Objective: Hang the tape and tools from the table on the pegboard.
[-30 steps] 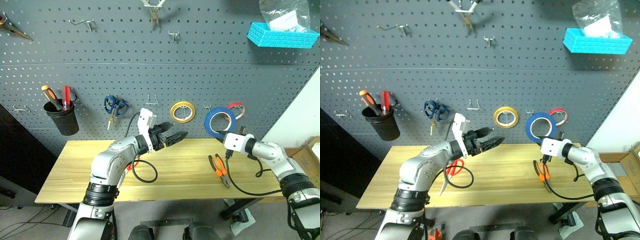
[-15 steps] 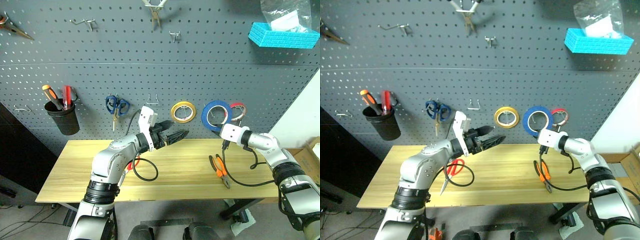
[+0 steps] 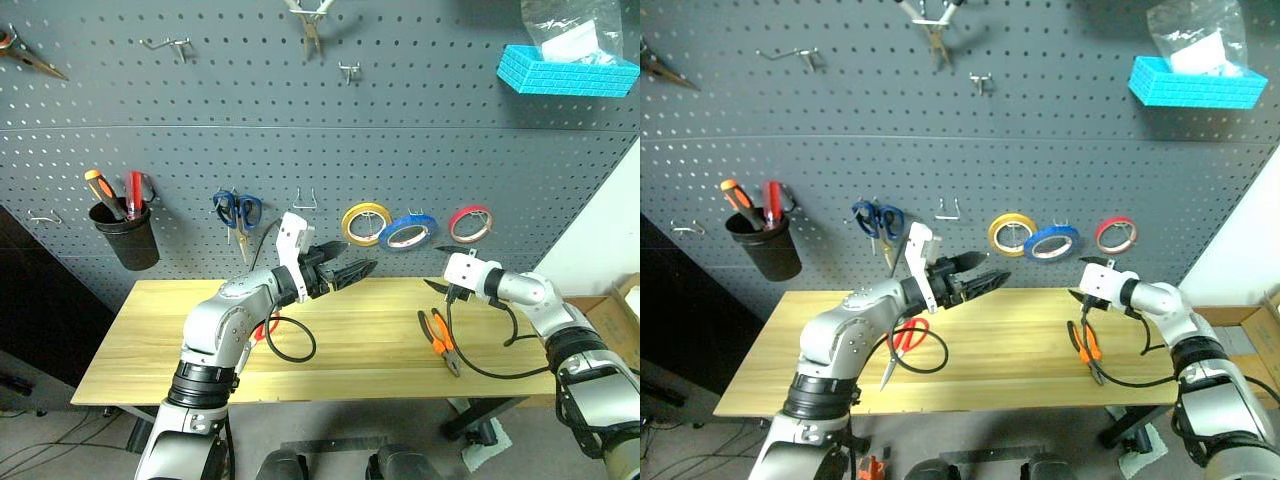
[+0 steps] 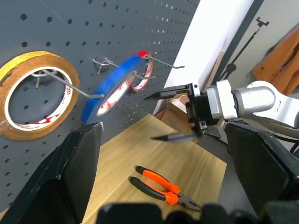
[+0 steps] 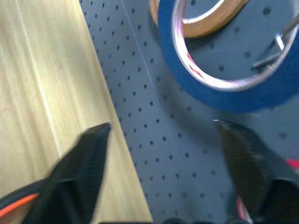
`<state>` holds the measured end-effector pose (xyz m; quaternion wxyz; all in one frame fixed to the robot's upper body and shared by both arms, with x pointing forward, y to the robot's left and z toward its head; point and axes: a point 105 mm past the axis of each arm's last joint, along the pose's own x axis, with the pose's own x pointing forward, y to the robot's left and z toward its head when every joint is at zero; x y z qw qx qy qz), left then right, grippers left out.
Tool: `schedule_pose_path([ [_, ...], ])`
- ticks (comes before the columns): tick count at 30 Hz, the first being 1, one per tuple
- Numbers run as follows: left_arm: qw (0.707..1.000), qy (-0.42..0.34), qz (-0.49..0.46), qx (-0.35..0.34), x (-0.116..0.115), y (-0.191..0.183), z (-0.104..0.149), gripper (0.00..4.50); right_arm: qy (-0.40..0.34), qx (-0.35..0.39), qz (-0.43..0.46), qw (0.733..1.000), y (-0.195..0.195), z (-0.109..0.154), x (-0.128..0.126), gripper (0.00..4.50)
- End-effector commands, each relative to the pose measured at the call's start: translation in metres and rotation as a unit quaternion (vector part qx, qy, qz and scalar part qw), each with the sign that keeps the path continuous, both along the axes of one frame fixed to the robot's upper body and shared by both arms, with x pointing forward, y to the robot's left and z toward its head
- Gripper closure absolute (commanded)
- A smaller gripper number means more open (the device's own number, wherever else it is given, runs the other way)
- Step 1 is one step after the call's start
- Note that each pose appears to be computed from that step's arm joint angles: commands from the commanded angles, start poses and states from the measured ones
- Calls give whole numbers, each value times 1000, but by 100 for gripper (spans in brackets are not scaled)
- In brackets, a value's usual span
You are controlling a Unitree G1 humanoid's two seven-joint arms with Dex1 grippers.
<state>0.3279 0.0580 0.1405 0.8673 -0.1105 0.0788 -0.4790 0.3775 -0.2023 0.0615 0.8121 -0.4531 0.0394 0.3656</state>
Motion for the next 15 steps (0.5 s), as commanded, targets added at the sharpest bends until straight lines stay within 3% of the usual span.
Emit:
schedule_pose_path([
  [1, 1000, -13, -11, 0, -8, -3, 3, 3, -25, 22, -29, 999, -13, 11, -9, 5],
  [5, 999, -1, -22, 33, -20, -2, -20, 3, -11, 49, -94, 994, -26, 6, -33, 5],
  [8, 998, 16, -30, 47, -32, 1, -36, 3, 45, 72, -152, 985, -29, -3, -52, 5],
  [12, 990, 22, -52, 130, -54, 12, -80, 3, 158, 185, -278, 929, -13, -16, -52, 5],
  [15, 984, 5, -65, 165, -62, 16, -89, 3, 203, 233, -342, 887, -7, -14, -43, 5],
])
